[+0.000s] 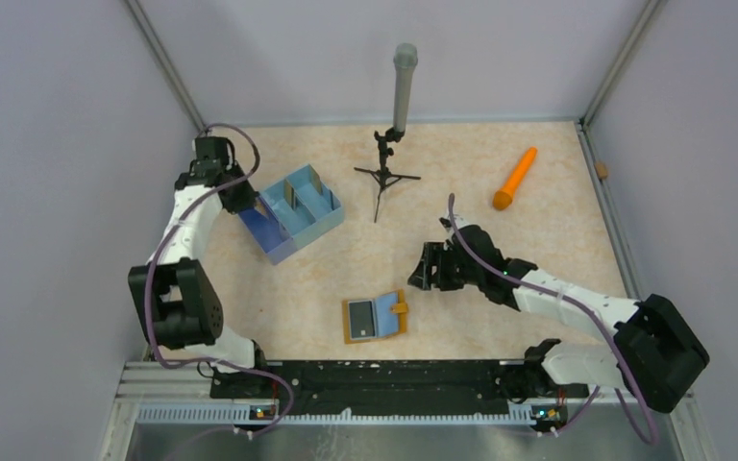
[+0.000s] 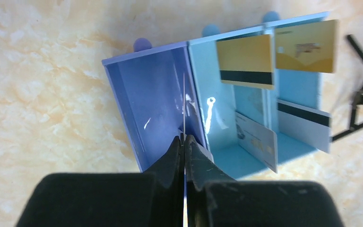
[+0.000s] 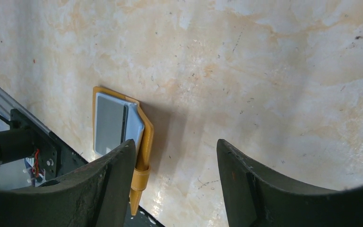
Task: Put the credit cards into the card holder
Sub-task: Pick up the credit card from the storage box, then insert the credit card into the card holder.
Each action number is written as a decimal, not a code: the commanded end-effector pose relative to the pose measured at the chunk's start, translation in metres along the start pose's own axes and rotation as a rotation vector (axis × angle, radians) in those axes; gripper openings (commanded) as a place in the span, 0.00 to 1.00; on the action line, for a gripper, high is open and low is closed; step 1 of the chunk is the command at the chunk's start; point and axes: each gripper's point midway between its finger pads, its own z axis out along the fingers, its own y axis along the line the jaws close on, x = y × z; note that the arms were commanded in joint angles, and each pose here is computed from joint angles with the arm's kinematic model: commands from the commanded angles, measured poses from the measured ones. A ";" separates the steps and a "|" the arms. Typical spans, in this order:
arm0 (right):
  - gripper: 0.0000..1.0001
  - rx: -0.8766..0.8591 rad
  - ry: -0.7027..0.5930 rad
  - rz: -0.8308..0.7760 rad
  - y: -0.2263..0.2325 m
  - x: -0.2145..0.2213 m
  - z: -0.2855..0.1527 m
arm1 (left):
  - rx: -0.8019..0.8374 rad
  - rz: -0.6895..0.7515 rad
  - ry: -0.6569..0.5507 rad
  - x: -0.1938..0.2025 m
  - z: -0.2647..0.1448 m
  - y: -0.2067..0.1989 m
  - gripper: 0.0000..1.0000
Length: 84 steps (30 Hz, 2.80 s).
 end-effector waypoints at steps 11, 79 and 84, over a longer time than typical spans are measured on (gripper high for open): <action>0.77 -0.258 -0.209 -0.236 0.054 -0.064 -0.060 | 0.616 0.379 -0.096 0.041 -0.154 -0.120 0.00; 0.00 -0.970 -0.480 -0.070 0.157 -0.058 -0.131 | 1.634 0.218 0.150 0.231 -0.275 -0.218 0.32; 0.00 -0.961 -0.438 -0.074 0.158 -0.055 -0.123 | 1.643 0.223 0.191 0.238 -0.275 -0.216 0.22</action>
